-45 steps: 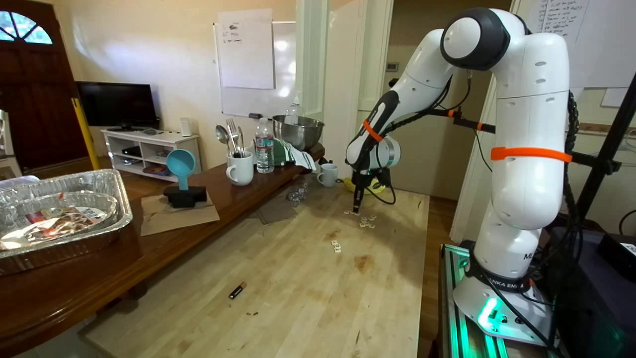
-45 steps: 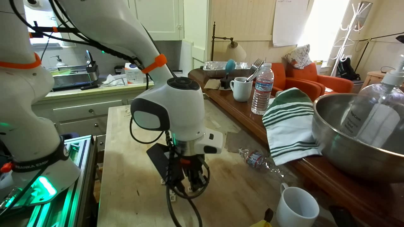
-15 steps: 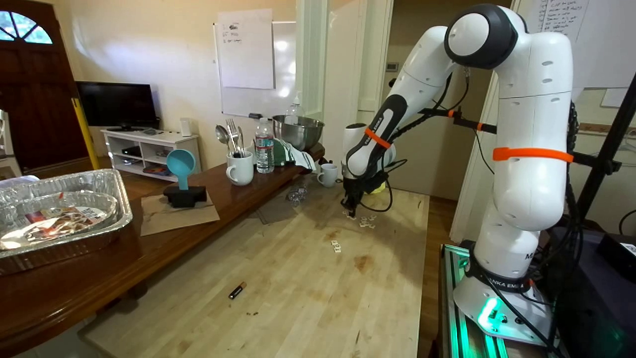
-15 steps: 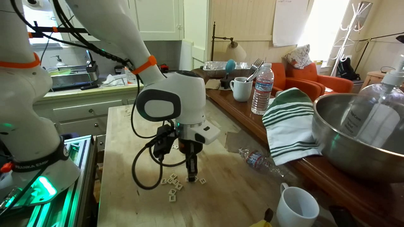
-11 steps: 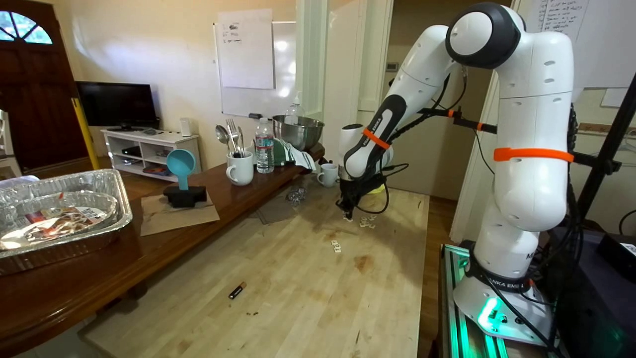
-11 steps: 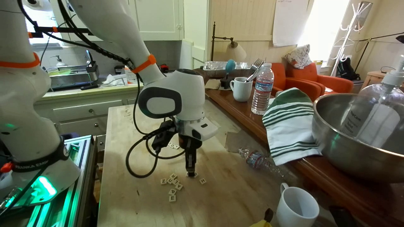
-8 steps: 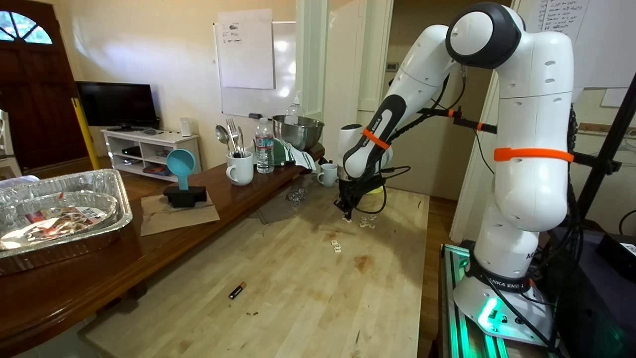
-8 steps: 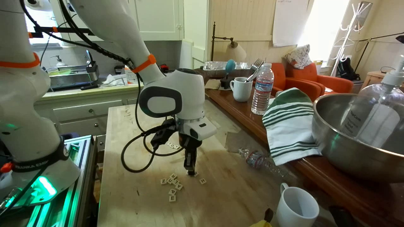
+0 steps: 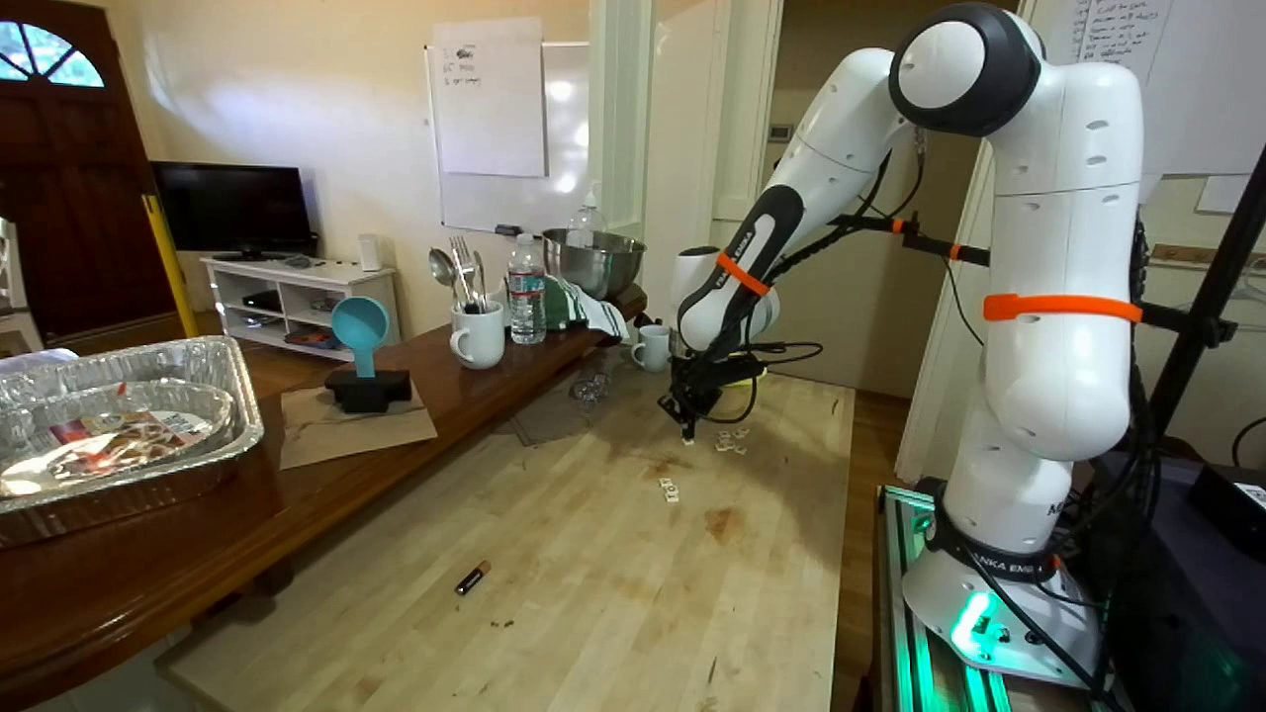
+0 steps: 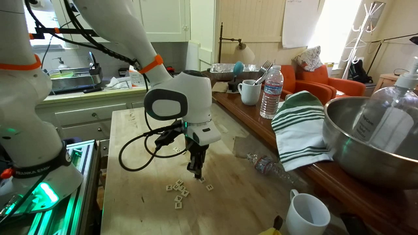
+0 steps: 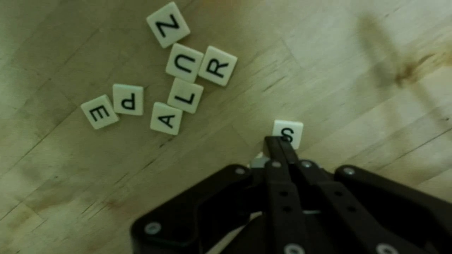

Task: Create the word 'Toys'.

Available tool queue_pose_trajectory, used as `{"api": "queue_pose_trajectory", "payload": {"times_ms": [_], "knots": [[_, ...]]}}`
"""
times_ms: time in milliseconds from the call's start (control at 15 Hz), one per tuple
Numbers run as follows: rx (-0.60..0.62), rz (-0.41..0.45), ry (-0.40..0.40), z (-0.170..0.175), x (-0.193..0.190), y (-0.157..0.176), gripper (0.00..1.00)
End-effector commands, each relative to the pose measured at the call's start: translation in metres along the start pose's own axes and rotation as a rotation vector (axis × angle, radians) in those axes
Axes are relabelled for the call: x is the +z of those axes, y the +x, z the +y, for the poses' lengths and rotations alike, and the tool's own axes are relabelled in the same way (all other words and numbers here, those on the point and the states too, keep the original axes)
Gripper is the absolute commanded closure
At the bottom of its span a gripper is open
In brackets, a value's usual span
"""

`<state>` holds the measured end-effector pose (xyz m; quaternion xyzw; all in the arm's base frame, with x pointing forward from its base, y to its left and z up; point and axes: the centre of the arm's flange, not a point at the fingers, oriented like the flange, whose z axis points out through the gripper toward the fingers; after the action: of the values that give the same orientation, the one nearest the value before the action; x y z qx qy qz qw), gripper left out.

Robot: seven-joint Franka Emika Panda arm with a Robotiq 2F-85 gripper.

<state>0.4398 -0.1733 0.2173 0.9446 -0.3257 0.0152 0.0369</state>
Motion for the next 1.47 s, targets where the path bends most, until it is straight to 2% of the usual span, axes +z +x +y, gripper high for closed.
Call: {"api": "queue_pose_trajectory", "payload": {"times_ms": [0,333,600,800,1000,1400], "knots": [[-0.062,-0.025,0.067,-0.007,-0.001,-0.022,1.0],[-0.13,-0.028,0.082,-0.011,-0.006,-0.031,1.0],[-0.23,-0.006,0.148,-0.009,-0.019,-0.034,1.0],[-0.338,-0.015,0.147,-0.009,-0.026,-0.03,1.0],[-0.519,0.012,0.124,-0.004,-0.025,-0.024,1.0],[-0.824,0.003,0.104,0.001,-0.013,-0.022,1.0]]}}
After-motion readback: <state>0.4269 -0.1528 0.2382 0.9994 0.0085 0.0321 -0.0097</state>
